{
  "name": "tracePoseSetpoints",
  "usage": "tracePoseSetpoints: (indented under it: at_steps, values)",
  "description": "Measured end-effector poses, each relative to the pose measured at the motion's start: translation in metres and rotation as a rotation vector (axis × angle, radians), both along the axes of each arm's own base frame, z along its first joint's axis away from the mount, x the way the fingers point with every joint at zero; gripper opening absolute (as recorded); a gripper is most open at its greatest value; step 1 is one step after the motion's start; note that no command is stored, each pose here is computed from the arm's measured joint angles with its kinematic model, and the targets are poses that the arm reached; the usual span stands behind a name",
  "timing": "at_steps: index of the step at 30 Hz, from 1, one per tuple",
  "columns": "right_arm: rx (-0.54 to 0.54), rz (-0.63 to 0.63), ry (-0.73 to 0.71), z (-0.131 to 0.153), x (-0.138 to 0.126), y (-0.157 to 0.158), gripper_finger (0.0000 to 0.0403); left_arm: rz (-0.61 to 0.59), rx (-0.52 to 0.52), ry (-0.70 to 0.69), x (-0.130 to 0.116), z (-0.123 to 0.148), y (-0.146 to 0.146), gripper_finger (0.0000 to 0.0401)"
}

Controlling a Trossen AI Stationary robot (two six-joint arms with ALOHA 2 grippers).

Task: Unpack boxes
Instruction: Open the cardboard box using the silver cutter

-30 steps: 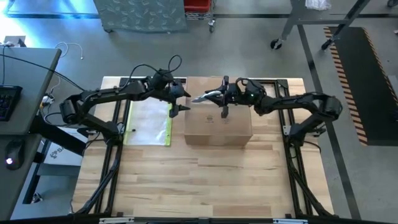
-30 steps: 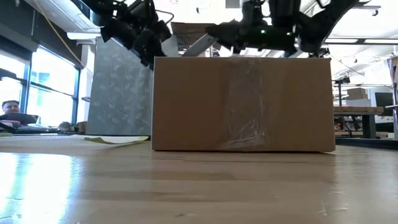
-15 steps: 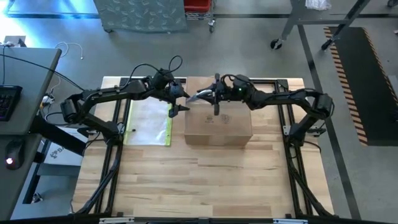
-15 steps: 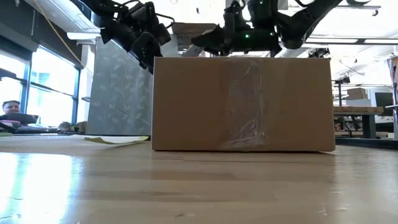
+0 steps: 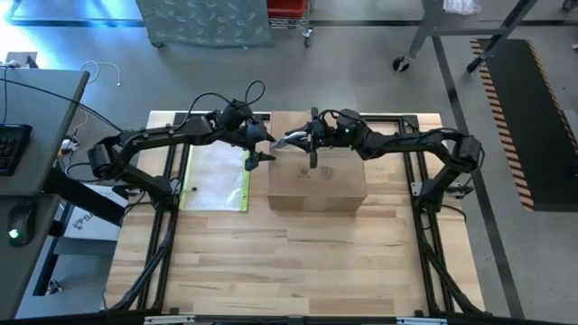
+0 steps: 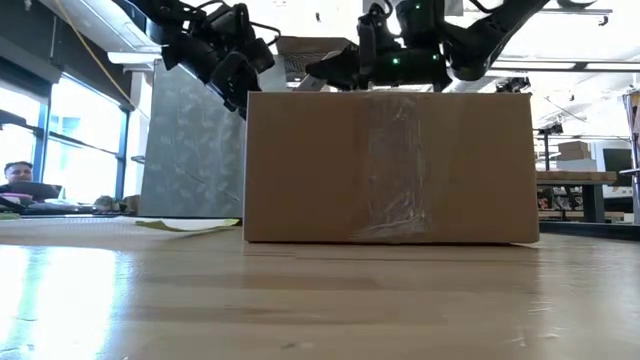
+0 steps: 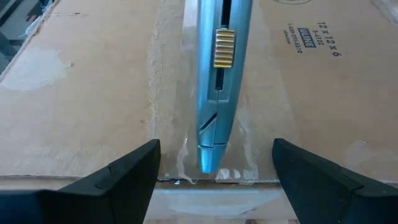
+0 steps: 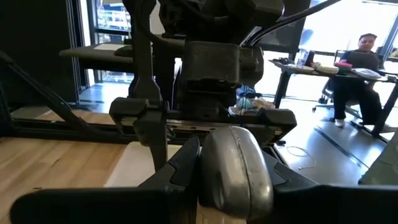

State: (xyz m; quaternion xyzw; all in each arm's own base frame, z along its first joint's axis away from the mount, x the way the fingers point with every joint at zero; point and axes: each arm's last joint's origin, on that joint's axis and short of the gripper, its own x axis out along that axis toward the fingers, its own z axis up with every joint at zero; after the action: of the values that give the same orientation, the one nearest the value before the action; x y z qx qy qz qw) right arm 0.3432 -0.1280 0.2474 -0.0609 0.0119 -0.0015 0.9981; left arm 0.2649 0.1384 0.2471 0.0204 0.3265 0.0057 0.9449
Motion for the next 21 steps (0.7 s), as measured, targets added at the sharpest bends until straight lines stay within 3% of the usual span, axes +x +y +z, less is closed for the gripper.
tracePoseSetpoints:
  at_steps: [21]
  values:
    - [0.028, 0.028, -0.049, 0.0011, 0.0018, -0.0003, 0.0061, 0.000, 0.000, 0.002, -0.0001, -0.0003, -0.0001, 0.0294]
